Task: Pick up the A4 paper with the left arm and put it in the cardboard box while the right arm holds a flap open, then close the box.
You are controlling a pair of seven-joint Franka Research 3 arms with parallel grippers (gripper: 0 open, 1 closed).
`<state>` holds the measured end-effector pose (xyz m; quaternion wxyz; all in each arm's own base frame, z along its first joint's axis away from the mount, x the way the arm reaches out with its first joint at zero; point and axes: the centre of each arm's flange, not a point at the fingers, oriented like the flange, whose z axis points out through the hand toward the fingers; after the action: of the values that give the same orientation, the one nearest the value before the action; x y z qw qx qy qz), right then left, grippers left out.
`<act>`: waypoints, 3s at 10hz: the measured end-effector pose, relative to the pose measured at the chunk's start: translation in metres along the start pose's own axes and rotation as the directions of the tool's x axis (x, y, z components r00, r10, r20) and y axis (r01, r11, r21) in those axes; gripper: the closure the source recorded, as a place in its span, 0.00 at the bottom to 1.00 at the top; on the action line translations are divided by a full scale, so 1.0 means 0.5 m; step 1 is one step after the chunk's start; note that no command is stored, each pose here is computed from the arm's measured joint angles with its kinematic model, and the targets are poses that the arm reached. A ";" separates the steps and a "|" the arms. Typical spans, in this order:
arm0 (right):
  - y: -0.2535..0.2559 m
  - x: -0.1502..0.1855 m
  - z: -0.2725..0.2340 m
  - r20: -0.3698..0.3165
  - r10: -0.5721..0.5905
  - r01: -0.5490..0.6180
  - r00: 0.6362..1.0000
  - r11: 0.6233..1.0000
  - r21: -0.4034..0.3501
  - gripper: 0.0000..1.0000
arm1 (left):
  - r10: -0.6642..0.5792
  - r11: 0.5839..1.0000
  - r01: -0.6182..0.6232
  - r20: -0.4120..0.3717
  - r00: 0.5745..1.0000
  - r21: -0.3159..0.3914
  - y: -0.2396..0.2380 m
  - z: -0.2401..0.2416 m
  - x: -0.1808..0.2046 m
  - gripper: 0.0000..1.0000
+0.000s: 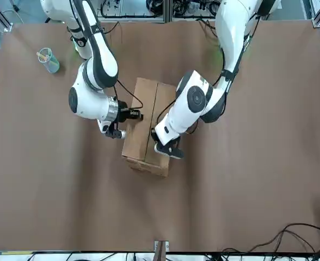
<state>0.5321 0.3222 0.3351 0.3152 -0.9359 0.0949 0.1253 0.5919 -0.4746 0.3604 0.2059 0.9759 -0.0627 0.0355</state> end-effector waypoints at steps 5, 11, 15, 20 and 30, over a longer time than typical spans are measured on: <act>-0.007 0.005 -0.002 -0.011 0.002 -0.002 1.000 1.000 0.011 0.99 | -0.010 1.000 0.010 -0.007 1.000 -0.001 -0.011 -0.014 0.013 0.99; -0.020 0.005 -0.019 0.021 0.011 -0.011 1.000 1.000 0.020 0.74 | -0.037 0.999 0.037 -0.013 0.999 -0.001 -0.025 -0.064 0.030 0.99; -0.037 0.007 -0.067 0.065 0.034 -0.036 0.997 0.999 0.030 0.56 | -0.089 0.996 0.090 -0.008 0.996 0.025 -0.100 -0.167 0.076 0.96; -0.063 0.004 -0.240 0.123 0.048 -0.046 0.991 0.999 -0.019 0.26 | -0.026 0.992 0.024 0.016 1.000 0.126 -0.335 -0.352 0.139 0.73; 0.026 0.024 -0.666 -0.109 0.034 -0.072 0.993 0.927 -0.369 0.00 | -0.015 0.932 0.061 -0.129 0.992 0.357 -0.772 -0.722 0.138 0.00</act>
<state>0.5984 0.1066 0.5805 0.1236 -0.9809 0.1105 0.1022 0.6976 0.0150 0.5432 0.0278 0.9940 -0.0232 0.1029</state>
